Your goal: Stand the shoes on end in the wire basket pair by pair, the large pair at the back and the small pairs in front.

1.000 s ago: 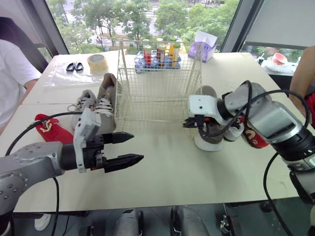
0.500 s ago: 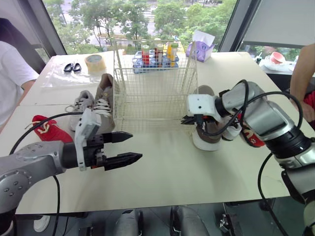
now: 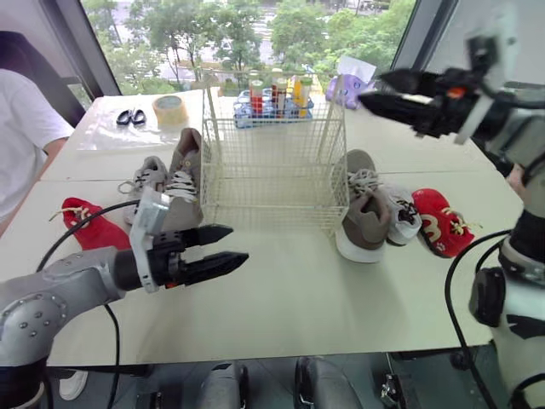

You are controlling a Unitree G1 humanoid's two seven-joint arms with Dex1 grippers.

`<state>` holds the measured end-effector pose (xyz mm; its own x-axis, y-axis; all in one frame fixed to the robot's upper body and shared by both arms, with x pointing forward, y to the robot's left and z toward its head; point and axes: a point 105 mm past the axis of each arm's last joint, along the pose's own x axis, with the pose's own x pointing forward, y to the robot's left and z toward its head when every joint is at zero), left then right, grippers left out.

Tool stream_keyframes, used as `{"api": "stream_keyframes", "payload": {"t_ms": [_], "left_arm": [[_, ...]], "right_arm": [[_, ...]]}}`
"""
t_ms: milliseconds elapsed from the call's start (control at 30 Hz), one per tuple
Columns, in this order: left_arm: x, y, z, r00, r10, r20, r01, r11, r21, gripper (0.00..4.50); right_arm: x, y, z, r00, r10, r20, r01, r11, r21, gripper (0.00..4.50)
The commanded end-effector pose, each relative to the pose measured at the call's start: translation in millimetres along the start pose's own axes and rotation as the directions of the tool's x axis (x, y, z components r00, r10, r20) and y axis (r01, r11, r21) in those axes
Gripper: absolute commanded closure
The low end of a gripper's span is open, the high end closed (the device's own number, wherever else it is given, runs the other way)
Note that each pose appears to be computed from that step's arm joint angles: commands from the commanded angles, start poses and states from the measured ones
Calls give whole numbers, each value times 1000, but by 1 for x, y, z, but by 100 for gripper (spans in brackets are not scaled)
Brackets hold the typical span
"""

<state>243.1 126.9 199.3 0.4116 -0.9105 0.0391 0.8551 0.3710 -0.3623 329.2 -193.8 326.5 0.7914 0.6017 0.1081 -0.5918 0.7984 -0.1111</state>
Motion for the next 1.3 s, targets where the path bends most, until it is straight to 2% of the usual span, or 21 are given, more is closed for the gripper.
{"api": "stream_keyframes", "payload": {"t_ms": [33, 133, 233, 467, 833, 1000, 1167, 1300], "left_arm": [[16, -4, -8, 999, -40, 10, 40, 999, -13, 0], [38, -10, -25, 997, -80, -24, 80, 997, -4, 0], [46, -15, -34, 993, -114, -39, 114, 993, -16, 0], [51, -11, -40, 991, -120, -58, 121, 993, 2, 0], [41, 0, -48, 986, -67, -152, 83, 991, 102, 0], [41, -1, -53, 987, -56, -149, 72, 992, 102, 0], [40, 2, -55, 984, -42, -174, 63, 991, 116, 0], [39, 2, -54, 983, -37, -181, 60, 990, 125, 0]], "right_arm": [[-26, -3, -20, 986, -169, 10, 168, 985, 22, 3], [-53, 8, -59, 948, -316, -44, 316, 949, -8, 3], [-65, 18, -80, 913, -406, -50, 407, 913, 34, 3], [-66, 44, -129, 889, -433, -146, 448, 890, 87, 3], [-44, 50, -158, 893, -401, -203, 429, 895, 121, 3], [-36, 44, -172, 893, -388, -229, 422, 898, 126, 3], [-28, 25, -188, 865, -429, -259, 464, 881, 91, 3], [-27, 26, -200, 849, -439, -293, 470, 882, 39, 178]]}}
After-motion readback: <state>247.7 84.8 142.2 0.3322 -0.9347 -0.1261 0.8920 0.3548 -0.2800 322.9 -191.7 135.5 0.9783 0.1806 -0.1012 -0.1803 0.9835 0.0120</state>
